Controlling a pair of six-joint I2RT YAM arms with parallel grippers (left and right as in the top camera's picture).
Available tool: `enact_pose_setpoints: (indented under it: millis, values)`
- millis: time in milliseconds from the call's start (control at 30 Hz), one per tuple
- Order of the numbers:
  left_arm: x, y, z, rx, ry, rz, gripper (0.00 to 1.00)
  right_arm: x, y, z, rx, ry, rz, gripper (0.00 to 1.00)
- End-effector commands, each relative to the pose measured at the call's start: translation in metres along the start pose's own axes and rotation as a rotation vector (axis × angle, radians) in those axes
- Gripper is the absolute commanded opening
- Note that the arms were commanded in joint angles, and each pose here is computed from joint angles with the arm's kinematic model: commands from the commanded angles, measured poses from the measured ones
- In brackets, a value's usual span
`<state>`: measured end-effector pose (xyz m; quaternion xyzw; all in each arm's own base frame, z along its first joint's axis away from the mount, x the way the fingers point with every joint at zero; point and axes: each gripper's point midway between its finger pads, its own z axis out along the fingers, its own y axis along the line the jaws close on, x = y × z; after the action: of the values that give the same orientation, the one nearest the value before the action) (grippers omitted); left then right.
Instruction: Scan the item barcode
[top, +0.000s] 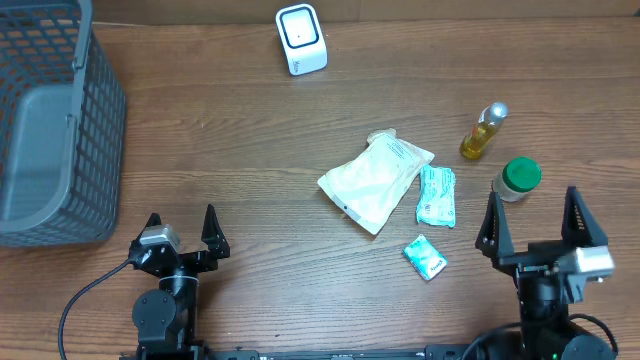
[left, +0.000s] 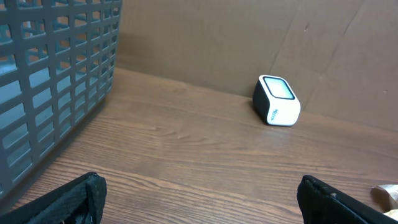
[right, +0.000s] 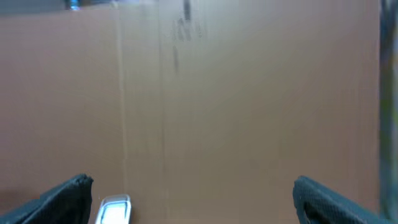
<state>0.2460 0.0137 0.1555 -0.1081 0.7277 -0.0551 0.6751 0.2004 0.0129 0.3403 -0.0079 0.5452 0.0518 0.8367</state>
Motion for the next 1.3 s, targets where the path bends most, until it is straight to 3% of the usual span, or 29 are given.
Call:
enact_pose_setpoints:
  millis: [0,167,500,900,1267]
  values:
    - [0.000,-0.003,0.000,0.017,-0.005,0.019,0.99,0.001,0.006,-0.001,-0.043,-0.068,-0.004,1.00]
    - [0.000,-0.003,0.000,0.017,-0.005,0.019,0.99,0.015,0.005,-0.004,-0.048,-0.134,-0.009,1.00]
    - [0.000,-0.003,0.000,0.017,-0.005,0.019,1.00,0.071,0.001,-0.004,-0.038,0.008,0.001,1.00]
    - [0.000,-0.003,0.000,0.017,-0.005,0.019,1.00,0.173,-0.005,-0.027,-0.001,0.437,0.032,1.00]
    - [0.000,-0.003,0.000,0.017,-0.005,0.019,0.99,0.173,-0.005,-0.027,-0.002,0.435,0.032,1.00]
